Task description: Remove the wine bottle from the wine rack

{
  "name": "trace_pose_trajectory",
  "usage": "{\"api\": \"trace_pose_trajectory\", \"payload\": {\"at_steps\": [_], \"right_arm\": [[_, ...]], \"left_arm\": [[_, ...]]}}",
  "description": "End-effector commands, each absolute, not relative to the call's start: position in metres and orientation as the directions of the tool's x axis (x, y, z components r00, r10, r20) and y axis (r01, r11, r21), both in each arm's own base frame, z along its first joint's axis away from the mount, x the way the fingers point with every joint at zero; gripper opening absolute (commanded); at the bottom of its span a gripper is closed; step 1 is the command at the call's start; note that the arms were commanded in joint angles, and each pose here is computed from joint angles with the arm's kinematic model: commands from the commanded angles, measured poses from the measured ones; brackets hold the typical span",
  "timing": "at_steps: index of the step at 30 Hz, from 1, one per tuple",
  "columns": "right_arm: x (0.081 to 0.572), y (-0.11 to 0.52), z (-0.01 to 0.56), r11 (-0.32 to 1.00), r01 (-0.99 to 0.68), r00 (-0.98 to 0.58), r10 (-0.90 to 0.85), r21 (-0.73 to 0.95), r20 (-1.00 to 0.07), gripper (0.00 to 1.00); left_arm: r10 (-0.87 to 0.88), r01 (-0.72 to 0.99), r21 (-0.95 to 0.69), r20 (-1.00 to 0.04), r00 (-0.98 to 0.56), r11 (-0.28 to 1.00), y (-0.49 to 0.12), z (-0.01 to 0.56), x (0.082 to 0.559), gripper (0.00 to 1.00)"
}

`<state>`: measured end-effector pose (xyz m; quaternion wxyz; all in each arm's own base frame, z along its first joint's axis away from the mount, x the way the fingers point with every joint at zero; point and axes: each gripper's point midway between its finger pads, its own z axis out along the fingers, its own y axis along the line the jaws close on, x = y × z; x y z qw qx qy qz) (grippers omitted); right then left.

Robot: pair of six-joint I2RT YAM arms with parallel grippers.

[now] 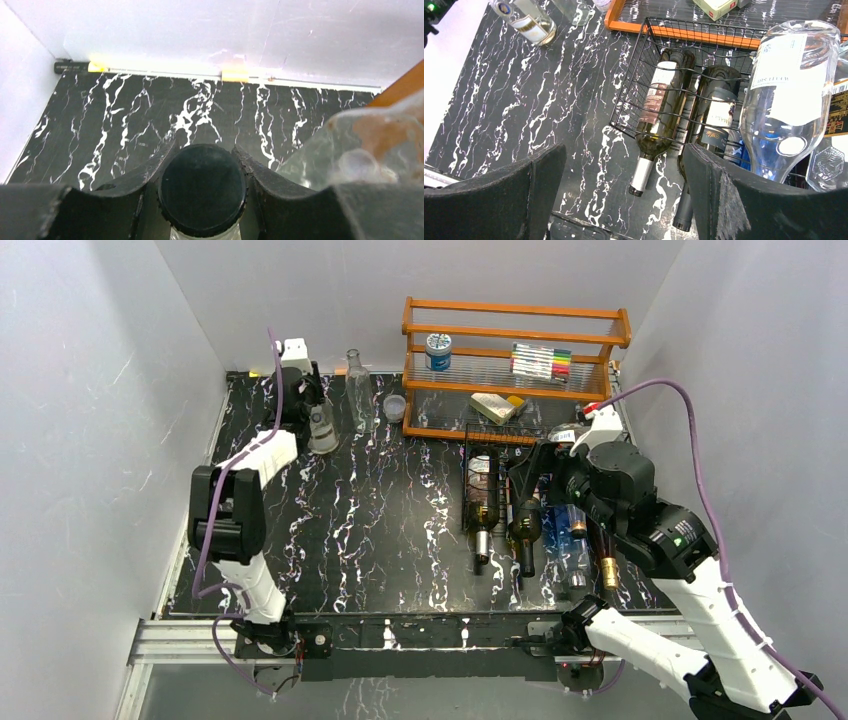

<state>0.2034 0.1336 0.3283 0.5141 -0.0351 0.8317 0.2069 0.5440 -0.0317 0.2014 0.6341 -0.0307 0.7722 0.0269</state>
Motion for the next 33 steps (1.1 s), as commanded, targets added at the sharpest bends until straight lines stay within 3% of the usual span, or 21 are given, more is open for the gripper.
{"api": "trace_pose_trajectory", "payload": {"at_steps": [1, 15, 18, 22, 24, 26, 33], "right_arm": [[0.204, 0.131, 0.334, 0.913, -0.273, -0.443, 0.161, 0.304, -0.882, 0.98], [0.204, 0.138, 0.319, 0.908, -0.278, -0.482, 0.151, 0.314, -0.863, 0.98], [0.205, 0.140, 0.317, 0.906, -0.281, -0.489, 0.150, 0.318, -0.859, 0.98], [0.206, 0.142, 0.316, 0.905, -0.282, -0.492, 0.149, 0.318, -0.858, 0.98], [0.207, 0.143, 0.315, 0.905, -0.283, -0.495, 0.147, 0.318, -0.857, 0.98], [0.207, 0.144, 0.313, 0.905, -0.284, -0.499, 0.142, 0.317, -0.855, 0.98], [0.208, 0.141, 0.302, 0.922, -0.261, -0.531, 0.111, 0.286, -0.840, 0.98]], "left_arm": [[-0.046, -0.035, -0.047, -0.999, 0.019, 0.998, -0.044, 0.274, 0.576, 0.00], [-0.064, 0.062, -0.065, -0.998, -0.022, 0.996, -0.066, 0.248, 0.602, 0.00], [-0.048, 0.054, -0.050, -0.998, -0.042, 0.997, -0.063, 0.242, 0.596, 0.26], [-0.033, 0.040, -0.035, -0.998, -0.047, 0.999, -0.058, 0.248, 0.580, 0.71], [-0.034, 0.021, -0.035, -0.998, -0.049, 0.999, -0.054, 0.253, 0.572, 0.88], [-0.033, 0.007, -0.034, -0.998, -0.054, 0.999, -0.050, 0.258, 0.562, 0.97], [-0.080, -0.049, -0.076, -0.991, -0.104, 0.996, -0.038, 0.274, 0.508, 0.98]]}}
